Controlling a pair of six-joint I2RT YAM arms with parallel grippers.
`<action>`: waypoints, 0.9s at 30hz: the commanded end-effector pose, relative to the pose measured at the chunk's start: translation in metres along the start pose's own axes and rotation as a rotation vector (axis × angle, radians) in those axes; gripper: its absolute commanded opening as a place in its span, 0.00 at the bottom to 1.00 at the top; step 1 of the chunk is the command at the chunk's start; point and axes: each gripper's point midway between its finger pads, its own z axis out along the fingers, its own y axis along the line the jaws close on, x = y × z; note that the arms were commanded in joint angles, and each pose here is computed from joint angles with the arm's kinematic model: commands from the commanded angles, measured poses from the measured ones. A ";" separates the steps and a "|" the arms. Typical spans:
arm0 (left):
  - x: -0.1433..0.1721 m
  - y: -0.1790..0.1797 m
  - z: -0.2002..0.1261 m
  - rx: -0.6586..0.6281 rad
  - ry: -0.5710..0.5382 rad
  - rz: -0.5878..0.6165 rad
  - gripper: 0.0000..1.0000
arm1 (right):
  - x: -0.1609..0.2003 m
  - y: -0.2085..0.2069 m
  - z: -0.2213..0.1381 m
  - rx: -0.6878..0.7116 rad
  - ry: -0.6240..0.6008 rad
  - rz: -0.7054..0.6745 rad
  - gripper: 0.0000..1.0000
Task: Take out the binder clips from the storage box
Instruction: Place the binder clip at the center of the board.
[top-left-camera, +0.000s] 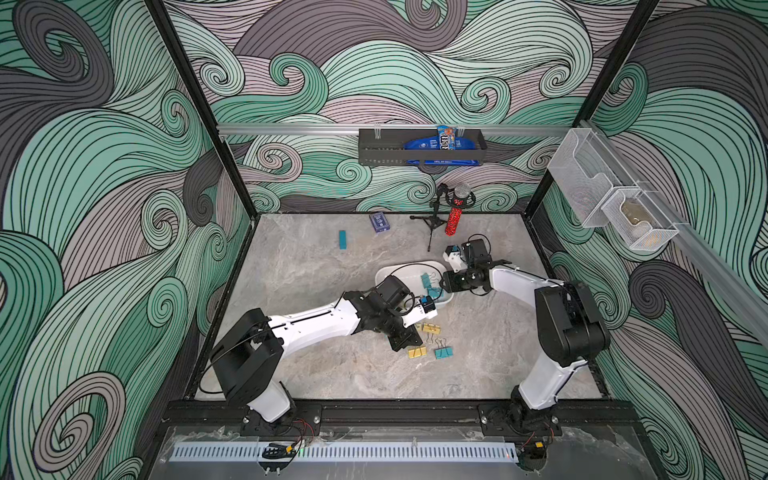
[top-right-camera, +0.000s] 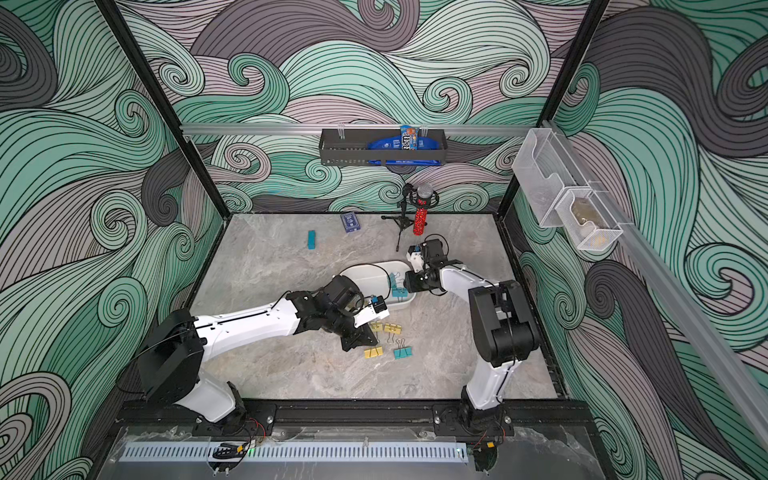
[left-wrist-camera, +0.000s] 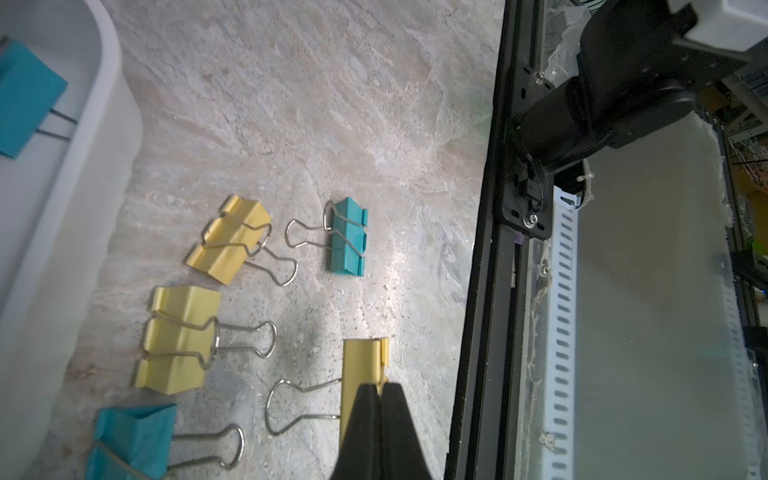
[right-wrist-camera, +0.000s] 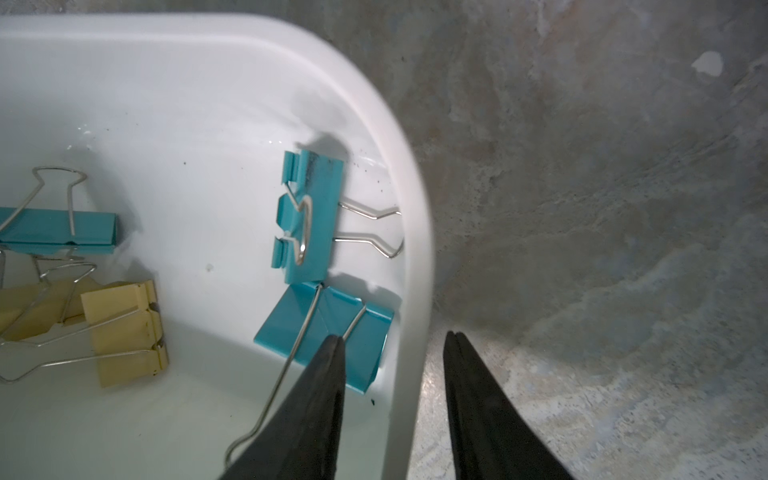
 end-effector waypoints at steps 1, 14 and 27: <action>-0.010 -0.012 0.000 0.032 -0.062 -0.001 0.00 | 0.011 0.000 0.007 -0.004 0.036 -0.007 0.42; 0.002 -0.016 0.031 0.087 -0.014 -0.006 0.00 | 0.011 0.000 0.008 -0.002 0.039 -0.008 0.42; -0.002 -0.009 0.048 0.101 0.021 0.022 0.00 | 0.012 0.000 0.008 -0.002 0.039 -0.007 0.42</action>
